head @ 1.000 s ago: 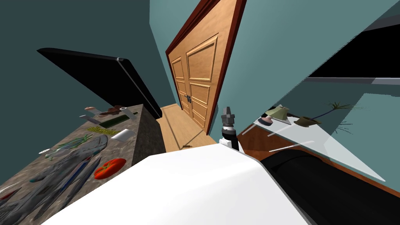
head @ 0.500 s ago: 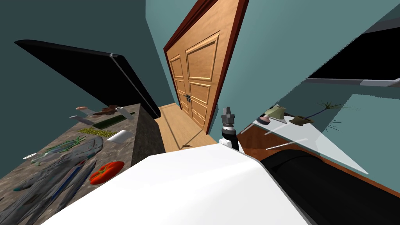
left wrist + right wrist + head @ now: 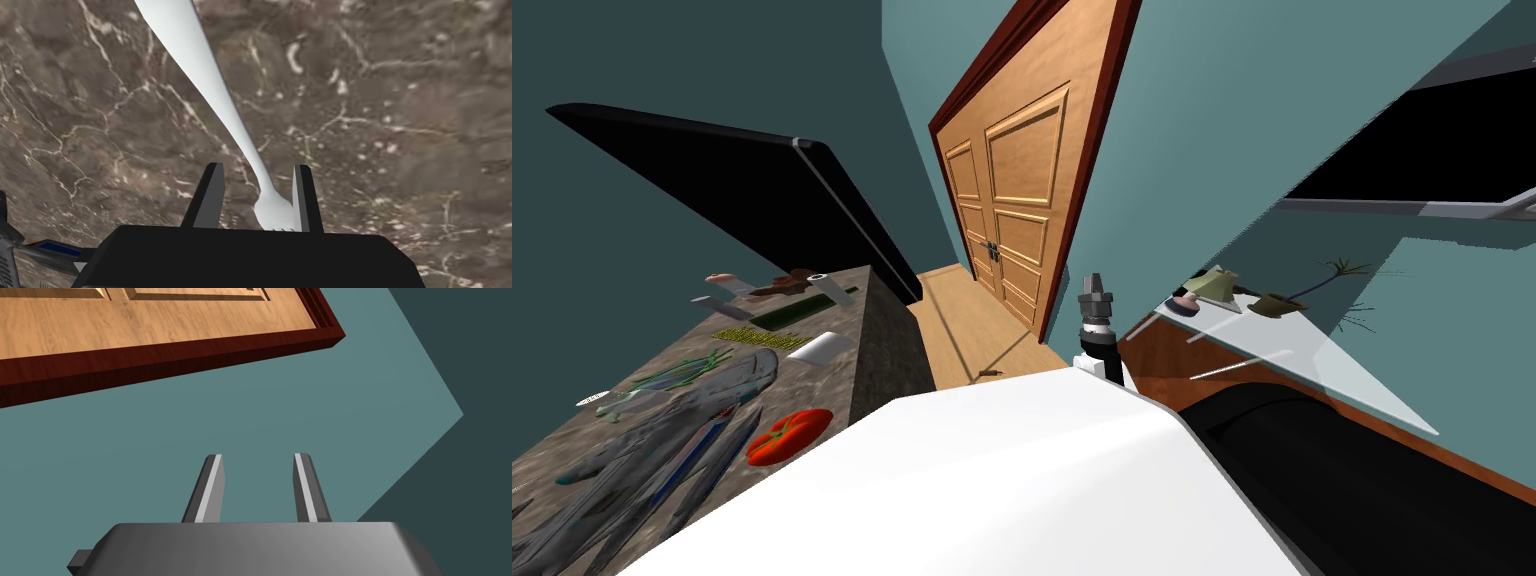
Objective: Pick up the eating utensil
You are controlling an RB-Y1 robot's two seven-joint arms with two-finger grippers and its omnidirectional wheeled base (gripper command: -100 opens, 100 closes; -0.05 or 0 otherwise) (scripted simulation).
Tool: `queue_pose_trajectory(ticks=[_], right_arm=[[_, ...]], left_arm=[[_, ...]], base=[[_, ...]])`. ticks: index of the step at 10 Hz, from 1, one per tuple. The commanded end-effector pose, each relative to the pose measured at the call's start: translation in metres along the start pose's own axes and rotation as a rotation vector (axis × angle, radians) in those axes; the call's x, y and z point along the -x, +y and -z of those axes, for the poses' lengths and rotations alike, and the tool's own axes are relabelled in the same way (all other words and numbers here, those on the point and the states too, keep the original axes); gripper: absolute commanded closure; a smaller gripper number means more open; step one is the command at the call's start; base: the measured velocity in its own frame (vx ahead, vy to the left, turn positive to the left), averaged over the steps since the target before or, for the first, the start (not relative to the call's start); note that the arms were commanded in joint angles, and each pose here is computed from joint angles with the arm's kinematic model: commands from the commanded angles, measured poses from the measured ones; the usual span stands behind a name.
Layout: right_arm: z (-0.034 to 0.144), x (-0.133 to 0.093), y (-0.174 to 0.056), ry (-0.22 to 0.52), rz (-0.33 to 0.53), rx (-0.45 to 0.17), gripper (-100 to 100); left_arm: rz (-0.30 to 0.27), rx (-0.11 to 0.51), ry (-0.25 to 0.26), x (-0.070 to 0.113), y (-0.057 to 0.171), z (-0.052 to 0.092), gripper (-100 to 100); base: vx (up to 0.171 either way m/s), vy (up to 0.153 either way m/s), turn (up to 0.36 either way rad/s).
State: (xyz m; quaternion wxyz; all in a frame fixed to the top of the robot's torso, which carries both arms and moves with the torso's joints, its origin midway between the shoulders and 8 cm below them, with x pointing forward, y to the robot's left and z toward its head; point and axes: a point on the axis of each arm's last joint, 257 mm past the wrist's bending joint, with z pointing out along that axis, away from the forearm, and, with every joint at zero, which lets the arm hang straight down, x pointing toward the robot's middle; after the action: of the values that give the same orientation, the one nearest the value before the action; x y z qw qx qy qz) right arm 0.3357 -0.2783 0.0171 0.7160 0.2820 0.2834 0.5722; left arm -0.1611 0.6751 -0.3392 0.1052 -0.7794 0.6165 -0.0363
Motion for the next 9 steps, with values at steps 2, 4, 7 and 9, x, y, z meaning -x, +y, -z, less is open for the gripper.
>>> queue_pose_trajectory(ticks=[2, 4, 7, 9], right_arm=[[0.000, 0.000, 0.000, 0.000, 0.000, 0.000, 0], [0.000, 0.000, 0.000, 0.000, 0.000, 0.000, 0], [0.000, 0.000, 0.000, 0.000, 0.000, 0.000, 0], [0.000, 0.000, 0.000, 0.000, 0.000, 0.000, 0]], left_arm=[[0.001, 0.001, 0.000, 0.000, 0.000, 0.000, 100], [0.001, 0.000, 0.000, 0.000, 0.000, 0.000, 0], [-0.020, 0.002, 0.003, 0.006, 0.011, 0.021, 100], [-0.016, 0.003, 0.002, 0.007, 0.009, 0.019, 0]], base=[[0.000, 0.000, 0.000], [0.000, 0.000, 0.000], [0.047, 0.014, 0.075], [0.010, 0.002, 0.008]])
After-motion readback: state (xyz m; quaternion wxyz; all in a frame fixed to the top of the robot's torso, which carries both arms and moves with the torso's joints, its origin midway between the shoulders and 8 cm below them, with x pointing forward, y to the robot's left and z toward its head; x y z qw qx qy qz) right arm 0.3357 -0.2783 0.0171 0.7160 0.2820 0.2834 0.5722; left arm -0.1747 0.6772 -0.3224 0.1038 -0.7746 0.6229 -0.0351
